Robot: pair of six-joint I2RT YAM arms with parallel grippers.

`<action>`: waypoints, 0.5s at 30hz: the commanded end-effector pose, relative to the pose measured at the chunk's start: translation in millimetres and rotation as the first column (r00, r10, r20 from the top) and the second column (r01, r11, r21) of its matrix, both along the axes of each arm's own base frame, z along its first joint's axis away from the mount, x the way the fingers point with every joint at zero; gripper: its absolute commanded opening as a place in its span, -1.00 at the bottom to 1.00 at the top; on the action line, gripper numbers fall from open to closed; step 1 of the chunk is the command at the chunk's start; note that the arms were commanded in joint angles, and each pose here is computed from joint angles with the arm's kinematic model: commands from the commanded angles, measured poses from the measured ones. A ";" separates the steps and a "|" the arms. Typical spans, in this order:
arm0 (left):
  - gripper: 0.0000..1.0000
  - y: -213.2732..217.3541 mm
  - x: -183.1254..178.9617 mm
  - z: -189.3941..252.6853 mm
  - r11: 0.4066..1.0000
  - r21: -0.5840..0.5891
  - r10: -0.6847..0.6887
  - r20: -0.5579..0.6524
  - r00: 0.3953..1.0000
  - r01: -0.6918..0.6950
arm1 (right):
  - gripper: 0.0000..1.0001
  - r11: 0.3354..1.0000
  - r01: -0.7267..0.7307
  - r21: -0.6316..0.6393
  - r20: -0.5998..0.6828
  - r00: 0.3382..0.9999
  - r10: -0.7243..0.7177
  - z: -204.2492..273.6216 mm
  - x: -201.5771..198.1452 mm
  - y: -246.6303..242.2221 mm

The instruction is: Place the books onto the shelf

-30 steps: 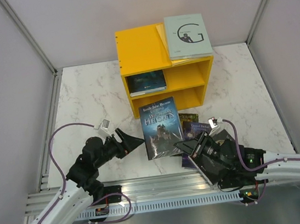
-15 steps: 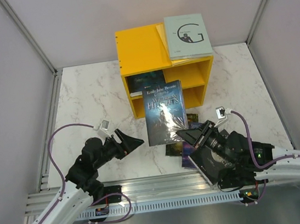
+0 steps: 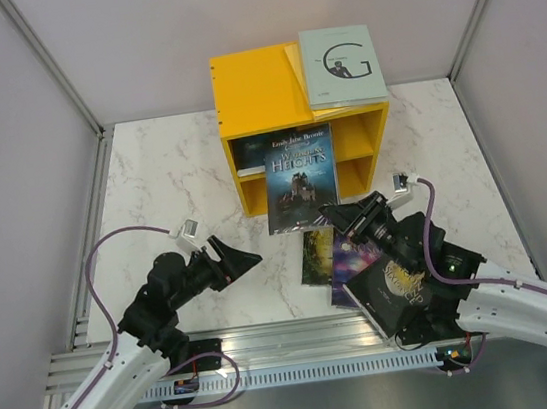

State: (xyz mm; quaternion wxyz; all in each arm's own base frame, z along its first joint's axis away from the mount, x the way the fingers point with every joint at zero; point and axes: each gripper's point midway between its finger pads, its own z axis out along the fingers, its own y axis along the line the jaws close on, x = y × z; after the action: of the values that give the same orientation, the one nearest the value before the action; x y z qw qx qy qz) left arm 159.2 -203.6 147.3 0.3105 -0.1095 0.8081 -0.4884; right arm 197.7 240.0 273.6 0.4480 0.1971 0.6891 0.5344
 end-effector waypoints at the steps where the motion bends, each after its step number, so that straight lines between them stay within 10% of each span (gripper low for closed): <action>1: 0.72 1.3 1.6 10.2 1.000 0.002 -0.006 0.057 0.998 0.006 | -1.00 0.948 -0.093 0.304 0.137 0.989 0.053 77.5 -7.2 2.1; 15: 0.72 2.5 1.4 10.1 1.000 0.007 -0.005 0.067 0.998 0.004 | -1.00 0.978 -0.047 0.203 0.147 0.989 0.017 100.5 49.1 21.4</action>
State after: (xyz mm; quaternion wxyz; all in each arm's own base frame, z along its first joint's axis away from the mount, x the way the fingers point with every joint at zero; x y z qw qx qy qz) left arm 158.4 -203.1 152.3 0.3172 -0.1070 0.8022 -0.4944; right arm 240.4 263.2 276.0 0.4233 0.2079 0.6988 0.5378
